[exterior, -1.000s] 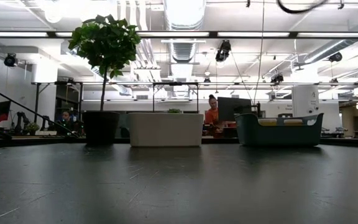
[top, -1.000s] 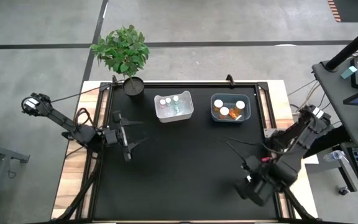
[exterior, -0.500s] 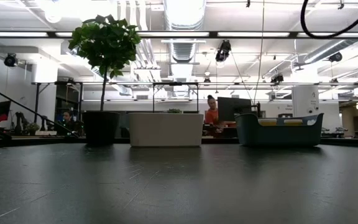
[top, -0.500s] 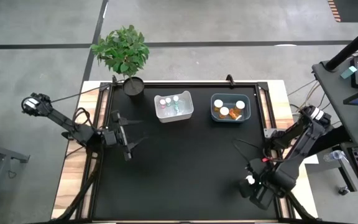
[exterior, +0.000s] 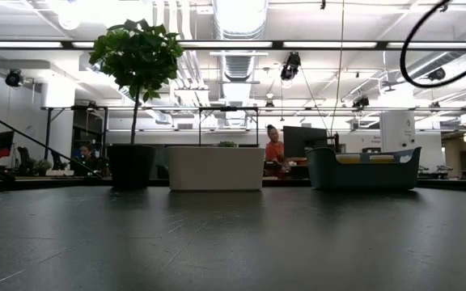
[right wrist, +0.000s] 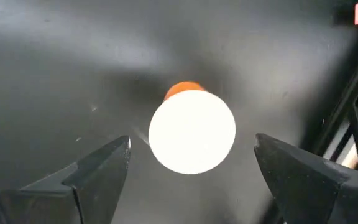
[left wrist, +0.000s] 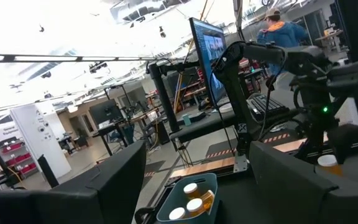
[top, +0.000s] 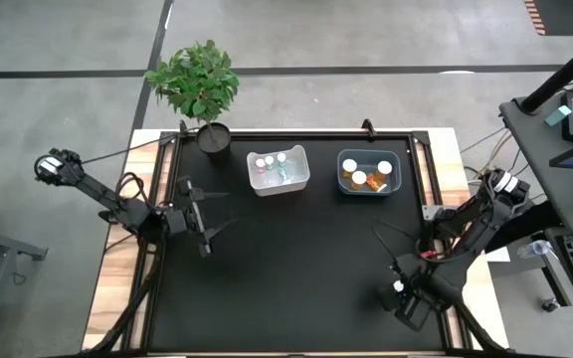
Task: Pick and place medicine bottles into bin by pill shape (circle, oval)
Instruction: Put the orange capsule bottle into the blue bin
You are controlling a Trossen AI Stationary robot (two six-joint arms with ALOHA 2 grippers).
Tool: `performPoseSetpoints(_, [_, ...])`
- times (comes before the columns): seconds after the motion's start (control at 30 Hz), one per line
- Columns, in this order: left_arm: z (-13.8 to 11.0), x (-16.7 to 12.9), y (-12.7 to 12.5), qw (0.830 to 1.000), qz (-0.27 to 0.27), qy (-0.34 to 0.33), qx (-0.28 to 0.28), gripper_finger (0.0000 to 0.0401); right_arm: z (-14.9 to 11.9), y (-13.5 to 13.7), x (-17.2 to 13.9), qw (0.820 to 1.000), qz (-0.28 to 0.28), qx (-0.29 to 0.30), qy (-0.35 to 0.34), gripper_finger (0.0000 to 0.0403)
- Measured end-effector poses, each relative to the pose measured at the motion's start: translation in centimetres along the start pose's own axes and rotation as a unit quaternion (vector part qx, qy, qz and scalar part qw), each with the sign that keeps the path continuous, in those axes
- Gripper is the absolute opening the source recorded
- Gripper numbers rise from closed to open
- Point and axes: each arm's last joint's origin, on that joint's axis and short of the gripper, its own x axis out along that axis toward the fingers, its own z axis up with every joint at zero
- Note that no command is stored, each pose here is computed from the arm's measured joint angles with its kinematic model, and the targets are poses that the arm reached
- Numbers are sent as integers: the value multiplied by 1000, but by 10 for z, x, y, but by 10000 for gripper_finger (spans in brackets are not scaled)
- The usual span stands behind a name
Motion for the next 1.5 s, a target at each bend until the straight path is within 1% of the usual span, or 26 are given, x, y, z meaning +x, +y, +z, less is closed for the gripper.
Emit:
performPoseSetpoints(0.17, [0, 0, 0, 1000, 1, -1, -1, 270, 2, -2, 16, 1000, 8, 1, 6, 326])
performPoseSetpoints(0.23, [0, 0, 0, 1000, 0, -1, -1, 270, 3, -4, 20, 1000, 3, 2, 3, 323])
performPoseSetpoints(0.53, [0, 0, 0, 1000, 0, -1, -1, 270, 4, -5, 21, 1000, 0, 6, 1, 290])
performPoseSetpoints(0.63, [0, 0, 0, 1000, 0, -1, -1, 270, 3, -4, 20, 1000, 2, 6, 3, 271])
performPoseSetpoints(0.8, [0, 0, 0, 1000, 1, -1, -1, 270, 3, -4, 19, 1000, 3, 12, 3, 224])
performPoseSetpoints(0.9, [0, 0, 0, 1000, 0, -1, -1, 270, 3, -4, 19, 1000, 3, 12, 3, 202])
performPoseSetpoints(1.03, [0, 0, 0, 1000, 0, -1, -1, 270, 3, -4, 19, 1000, 3, 13, 3, 200])
performPoseSetpoints(1.17, [0, 0, 0, 1000, 0, -1, -1, 270, 5, -3, 18, 1000, 9, 14, 7, 213])
performPoseSetpoints(1.3, [1, 0, 0, 1000, 3, -5, -11, 270, 13, 8, 10, 999, 37, -13, 1, 213])
performPoseSetpoints(1.4, [3, 1, 0, 999, 10, -17, -38, 270, 25, 21, 2, 997, 58, -55, -5, 208])
performPoseSetpoints(1.5, [0, 3, -4, 998, 8, -16, -62, 270, 43, 33, -3, 991, 69, -115, -15, 207])
